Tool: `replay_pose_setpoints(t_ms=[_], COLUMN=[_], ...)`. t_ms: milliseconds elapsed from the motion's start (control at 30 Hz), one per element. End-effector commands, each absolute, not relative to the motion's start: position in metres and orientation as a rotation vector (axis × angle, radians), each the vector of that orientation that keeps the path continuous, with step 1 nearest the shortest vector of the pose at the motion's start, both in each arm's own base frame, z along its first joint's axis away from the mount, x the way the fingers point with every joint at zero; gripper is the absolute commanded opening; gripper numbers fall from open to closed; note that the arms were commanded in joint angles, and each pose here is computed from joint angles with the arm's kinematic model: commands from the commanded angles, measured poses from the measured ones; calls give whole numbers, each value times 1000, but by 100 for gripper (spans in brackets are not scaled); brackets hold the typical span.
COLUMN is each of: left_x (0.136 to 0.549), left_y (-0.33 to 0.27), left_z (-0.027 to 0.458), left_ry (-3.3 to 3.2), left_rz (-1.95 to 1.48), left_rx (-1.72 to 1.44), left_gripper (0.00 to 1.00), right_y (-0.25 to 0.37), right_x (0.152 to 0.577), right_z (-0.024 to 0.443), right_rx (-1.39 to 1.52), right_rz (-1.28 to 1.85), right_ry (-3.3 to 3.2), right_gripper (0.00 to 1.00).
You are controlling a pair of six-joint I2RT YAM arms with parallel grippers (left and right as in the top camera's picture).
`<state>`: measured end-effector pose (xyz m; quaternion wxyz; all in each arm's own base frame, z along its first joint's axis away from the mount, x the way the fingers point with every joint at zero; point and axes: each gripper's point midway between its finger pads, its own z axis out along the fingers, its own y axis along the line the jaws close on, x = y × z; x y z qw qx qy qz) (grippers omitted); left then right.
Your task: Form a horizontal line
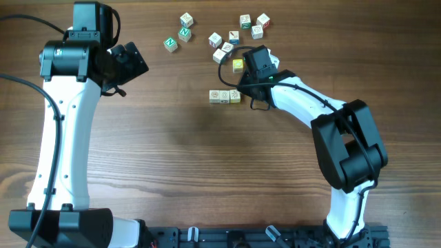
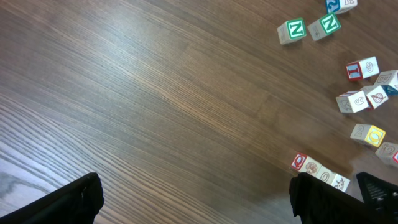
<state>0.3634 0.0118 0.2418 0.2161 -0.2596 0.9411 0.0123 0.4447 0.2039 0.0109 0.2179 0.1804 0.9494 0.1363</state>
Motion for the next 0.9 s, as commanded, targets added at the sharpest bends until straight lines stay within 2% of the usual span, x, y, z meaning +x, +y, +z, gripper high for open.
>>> replay_pose_setpoints(t_ms=[0,233,867], left_x=[362,362,362], left_y=[12,12,12], left_z=[243,243,243], left_ry=[2603,2603,2603], left_rz=[25,25,25], left_rx=[-734,-734,-734], left_gripper=[100,100,100], right_y=[210,215,219], right_x=[442,448,433], right_z=[0,5,-2], right_rx=[461,450,376], right_rz=[403,438,457], right_ry=[2649,2620,2703], right_gripper=[5,4,4])
